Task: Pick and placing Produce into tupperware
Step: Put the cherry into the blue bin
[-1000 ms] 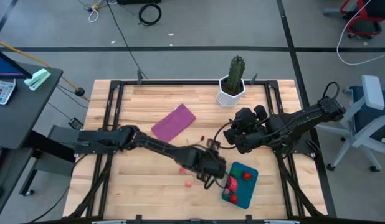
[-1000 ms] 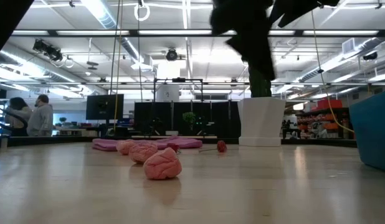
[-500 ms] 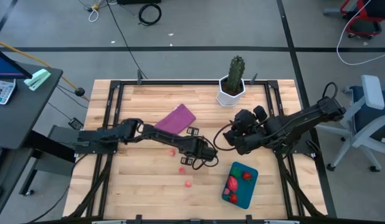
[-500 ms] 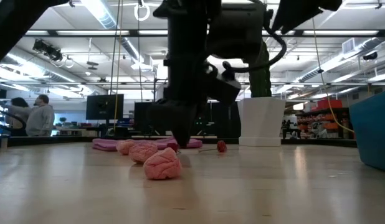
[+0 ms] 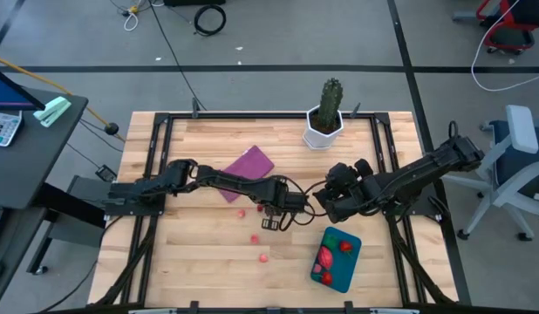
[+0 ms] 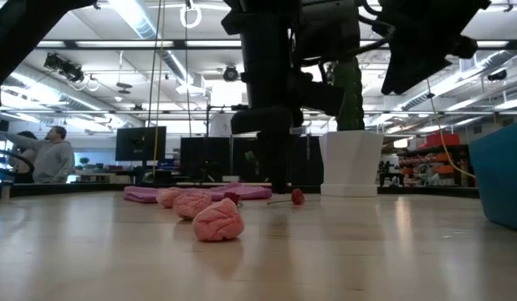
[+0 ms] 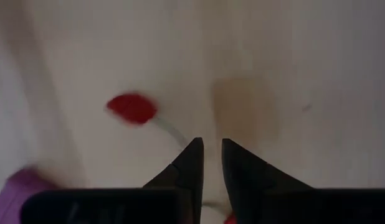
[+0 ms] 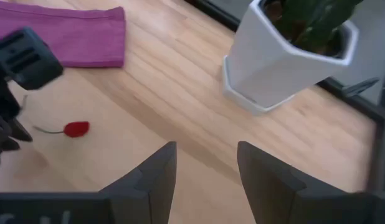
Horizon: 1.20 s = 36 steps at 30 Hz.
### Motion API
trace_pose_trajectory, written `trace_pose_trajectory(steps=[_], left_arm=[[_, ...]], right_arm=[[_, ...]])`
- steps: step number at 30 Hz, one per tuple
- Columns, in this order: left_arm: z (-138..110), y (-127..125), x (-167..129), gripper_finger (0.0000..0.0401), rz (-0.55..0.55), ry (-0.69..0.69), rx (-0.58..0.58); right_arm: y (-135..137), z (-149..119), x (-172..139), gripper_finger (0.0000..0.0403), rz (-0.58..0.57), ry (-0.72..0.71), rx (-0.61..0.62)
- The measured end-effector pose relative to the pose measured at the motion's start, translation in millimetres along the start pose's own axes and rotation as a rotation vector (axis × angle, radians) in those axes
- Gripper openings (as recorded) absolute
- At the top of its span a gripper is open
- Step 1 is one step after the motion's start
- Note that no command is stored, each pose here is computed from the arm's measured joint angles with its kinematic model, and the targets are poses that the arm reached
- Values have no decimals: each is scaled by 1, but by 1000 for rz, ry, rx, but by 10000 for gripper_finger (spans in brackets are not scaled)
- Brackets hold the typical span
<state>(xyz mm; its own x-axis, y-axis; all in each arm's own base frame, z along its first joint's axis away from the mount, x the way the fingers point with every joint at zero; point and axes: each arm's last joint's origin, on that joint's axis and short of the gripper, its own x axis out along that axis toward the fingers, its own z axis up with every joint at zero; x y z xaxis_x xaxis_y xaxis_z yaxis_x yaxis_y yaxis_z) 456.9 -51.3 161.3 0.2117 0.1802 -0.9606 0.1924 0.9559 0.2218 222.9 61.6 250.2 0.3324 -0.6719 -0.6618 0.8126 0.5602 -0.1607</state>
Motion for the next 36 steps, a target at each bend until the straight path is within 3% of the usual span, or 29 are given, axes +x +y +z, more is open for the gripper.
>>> trace_pose_trajectory(steps=[14, 31, 36], left_arm=[[-2, 21, 5, 67, -10, -3, -50], [-2, 36, 9, 146, -1, -24, -144], [-5, 44, 11, 157, -19, -14, -261]], right_arm=[[3, -2, 3, 177, 25, 1, 20], [4, -2, 3, 177, 29, 0, 21], [5, -2, 2, 177, 51, 17, 36]])
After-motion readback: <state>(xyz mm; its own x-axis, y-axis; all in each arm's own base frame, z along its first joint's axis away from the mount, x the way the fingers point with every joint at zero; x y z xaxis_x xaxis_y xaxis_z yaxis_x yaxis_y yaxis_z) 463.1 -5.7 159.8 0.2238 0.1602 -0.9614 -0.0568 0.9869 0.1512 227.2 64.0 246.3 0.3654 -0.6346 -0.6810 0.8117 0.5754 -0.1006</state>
